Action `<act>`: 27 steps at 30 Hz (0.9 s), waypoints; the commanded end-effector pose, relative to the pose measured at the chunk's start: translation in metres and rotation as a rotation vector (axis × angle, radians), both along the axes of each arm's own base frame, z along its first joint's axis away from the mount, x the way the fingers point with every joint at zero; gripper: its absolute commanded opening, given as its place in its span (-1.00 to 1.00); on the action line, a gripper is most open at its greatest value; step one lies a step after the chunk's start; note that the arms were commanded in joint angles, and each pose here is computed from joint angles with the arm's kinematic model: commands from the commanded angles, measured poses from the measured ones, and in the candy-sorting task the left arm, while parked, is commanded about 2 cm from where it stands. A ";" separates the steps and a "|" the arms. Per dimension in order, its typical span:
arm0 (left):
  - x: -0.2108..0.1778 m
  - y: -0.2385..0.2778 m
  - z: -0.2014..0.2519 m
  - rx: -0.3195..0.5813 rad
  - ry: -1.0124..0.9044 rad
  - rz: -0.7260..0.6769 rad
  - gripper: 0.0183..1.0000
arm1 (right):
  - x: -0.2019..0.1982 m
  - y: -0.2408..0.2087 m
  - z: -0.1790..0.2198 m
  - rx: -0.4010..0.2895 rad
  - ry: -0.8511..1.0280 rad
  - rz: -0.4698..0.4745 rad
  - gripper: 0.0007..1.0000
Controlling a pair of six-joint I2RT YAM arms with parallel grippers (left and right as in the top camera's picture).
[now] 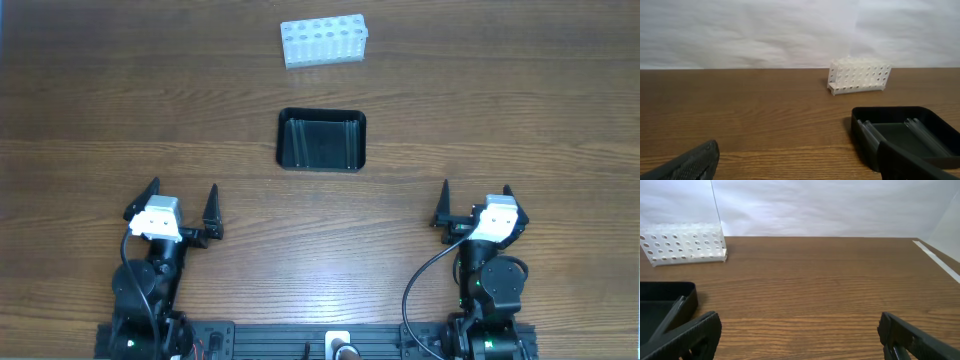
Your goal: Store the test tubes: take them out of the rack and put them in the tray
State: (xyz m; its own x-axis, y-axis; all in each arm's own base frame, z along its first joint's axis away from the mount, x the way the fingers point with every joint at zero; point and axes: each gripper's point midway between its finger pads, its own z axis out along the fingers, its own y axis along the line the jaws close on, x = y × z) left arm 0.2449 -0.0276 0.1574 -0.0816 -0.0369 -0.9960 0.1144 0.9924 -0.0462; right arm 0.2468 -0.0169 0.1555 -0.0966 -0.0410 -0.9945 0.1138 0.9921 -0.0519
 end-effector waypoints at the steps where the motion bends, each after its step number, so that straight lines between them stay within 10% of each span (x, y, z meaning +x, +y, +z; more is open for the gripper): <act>1: 0.000 0.000 -0.002 0.011 0.001 -0.005 1.00 | 0.000 -0.002 -0.002 -0.013 -0.002 -0.002 0.98; 27: 0.000 0.000 -0.002 0.011 0.001 -0.005 1.00 | 0.000 -0.002 -0.004 -0.008 0.008 -0.003 0.98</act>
State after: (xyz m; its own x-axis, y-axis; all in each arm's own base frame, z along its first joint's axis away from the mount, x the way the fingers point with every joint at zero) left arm 0.2449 -0.0276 0.1574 -0.0816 -0.0369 -0.9960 0.1144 0.9924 -0.0462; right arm 0.2467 -0.0184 0.1553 -0.0981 -0.0450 -0.9942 0.1193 0.9912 -0.0566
